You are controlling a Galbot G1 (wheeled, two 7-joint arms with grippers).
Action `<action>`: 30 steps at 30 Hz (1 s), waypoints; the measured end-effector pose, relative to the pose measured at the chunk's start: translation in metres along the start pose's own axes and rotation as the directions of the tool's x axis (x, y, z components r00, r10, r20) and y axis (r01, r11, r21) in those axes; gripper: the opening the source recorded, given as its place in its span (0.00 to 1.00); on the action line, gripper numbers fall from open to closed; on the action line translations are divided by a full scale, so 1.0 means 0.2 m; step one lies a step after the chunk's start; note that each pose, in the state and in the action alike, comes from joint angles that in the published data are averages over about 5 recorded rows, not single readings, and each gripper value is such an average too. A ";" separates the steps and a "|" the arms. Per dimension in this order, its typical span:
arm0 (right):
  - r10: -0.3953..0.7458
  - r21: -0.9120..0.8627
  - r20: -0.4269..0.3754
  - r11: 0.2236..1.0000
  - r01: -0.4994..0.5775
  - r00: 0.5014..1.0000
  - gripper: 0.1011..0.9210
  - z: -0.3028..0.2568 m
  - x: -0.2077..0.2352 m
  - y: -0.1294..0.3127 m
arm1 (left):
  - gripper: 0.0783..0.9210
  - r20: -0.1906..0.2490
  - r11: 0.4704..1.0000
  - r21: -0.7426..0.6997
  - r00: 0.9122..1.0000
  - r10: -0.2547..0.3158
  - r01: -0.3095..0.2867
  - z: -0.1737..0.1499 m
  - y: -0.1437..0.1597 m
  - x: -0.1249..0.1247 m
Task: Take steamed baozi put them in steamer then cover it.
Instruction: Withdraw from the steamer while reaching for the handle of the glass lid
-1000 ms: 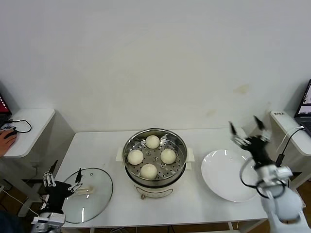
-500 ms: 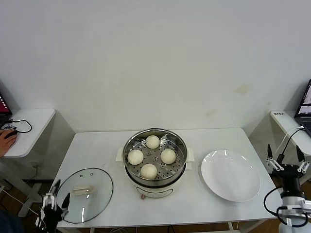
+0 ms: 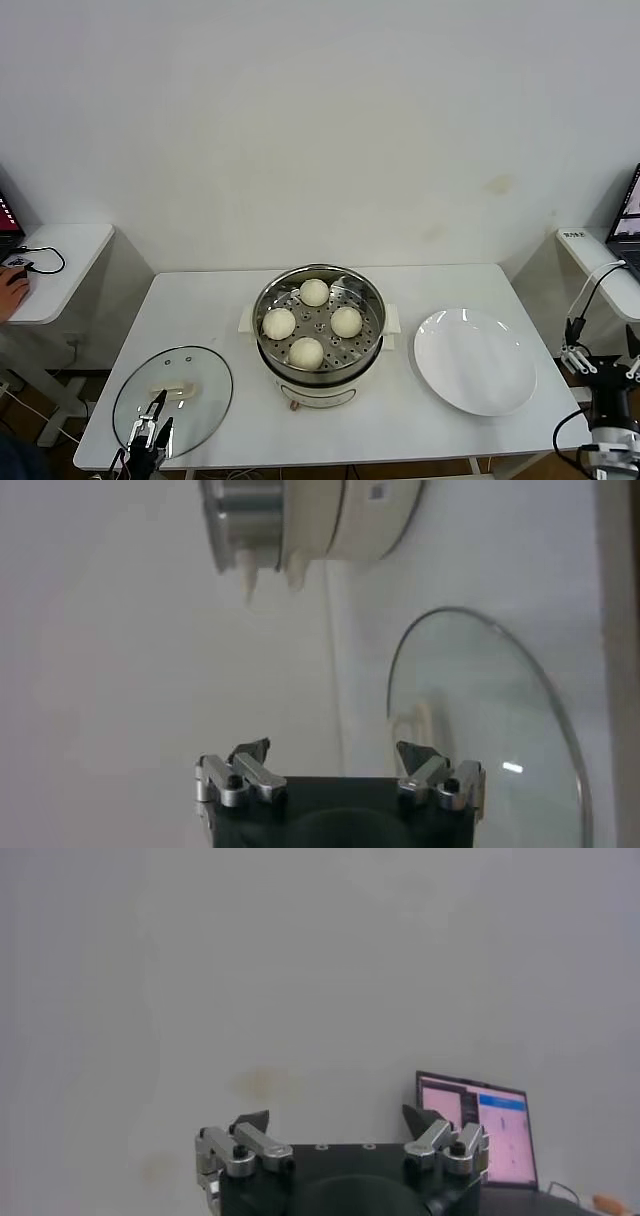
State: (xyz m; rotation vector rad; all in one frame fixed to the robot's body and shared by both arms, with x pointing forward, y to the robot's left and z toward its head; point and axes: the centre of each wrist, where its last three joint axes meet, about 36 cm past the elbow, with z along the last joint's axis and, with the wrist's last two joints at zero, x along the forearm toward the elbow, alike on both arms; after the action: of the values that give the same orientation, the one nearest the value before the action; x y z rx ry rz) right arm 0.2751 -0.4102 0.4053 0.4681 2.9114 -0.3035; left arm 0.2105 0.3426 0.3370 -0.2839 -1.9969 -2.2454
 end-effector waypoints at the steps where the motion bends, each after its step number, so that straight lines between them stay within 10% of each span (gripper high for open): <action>1: 0.001 0.002 -0.003 1.000 -0.001 1.000 0.88 0.00 0.01 0.00 | 0.88 0.002 1.000 -0.003 1.000 -0.002 0.002 0.00 0.00 -0.02; 30: 0.006 0.042 -0.028 0.999 -0.005 1.000 0.88 -0.04 0.15 0.01 | 0.88 -0.029 1.000 -0.017 0.999 0.016 -0.017 0.19 -0.13 -0.42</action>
State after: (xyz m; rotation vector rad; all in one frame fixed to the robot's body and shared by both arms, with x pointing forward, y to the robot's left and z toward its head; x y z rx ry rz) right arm 0.2463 -0.3979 0.4062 0.4901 2.9353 -0.3603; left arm 0.2889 0.3802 0.2981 -0.2669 -1.9542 -2.2452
